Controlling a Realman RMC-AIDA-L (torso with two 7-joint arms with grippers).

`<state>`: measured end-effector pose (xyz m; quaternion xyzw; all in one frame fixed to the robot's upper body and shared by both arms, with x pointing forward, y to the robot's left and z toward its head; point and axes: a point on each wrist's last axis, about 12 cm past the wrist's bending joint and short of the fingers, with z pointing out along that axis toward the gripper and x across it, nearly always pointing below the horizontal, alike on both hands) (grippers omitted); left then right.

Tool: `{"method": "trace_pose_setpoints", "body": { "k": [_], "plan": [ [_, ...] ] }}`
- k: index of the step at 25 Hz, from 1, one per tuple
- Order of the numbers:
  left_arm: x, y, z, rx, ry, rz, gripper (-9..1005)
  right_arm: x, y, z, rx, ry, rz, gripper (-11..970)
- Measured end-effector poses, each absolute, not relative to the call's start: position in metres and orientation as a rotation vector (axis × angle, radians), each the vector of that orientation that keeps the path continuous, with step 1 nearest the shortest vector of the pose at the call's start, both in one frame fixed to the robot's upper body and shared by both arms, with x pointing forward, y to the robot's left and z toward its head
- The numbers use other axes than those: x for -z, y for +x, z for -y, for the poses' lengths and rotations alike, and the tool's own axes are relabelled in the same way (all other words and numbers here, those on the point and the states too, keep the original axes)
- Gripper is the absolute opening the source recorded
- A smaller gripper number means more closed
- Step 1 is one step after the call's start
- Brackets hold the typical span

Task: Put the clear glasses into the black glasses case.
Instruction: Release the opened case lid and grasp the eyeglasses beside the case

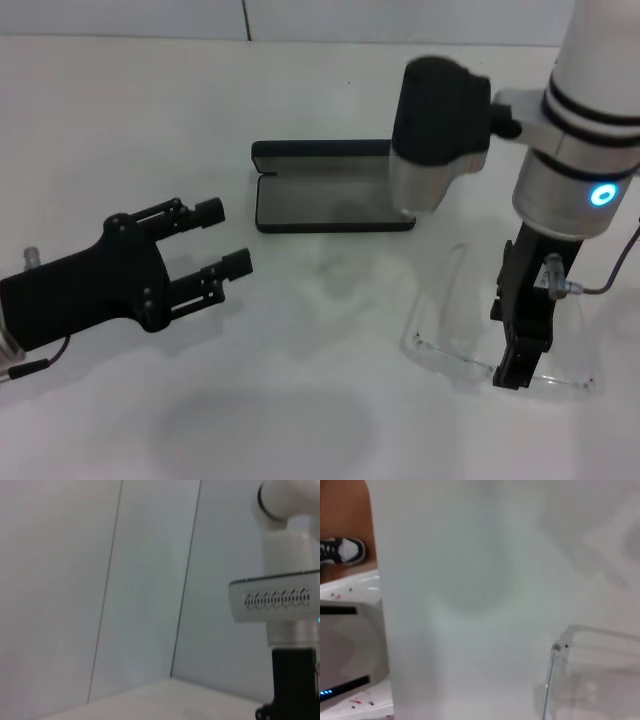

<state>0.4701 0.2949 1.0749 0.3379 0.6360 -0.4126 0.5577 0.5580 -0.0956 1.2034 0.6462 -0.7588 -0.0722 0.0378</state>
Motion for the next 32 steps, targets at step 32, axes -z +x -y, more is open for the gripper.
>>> {"method": "trace_pose_setpoints", "body": {
  "k": [32],
  "plan": [
    [-1.068, 0.477, -0.296, 0.877, 0.826, -1.545, 662, -1.154, 0.550, 0.086, 0.150, 2.004, 2.309, 705]
  ]
}}
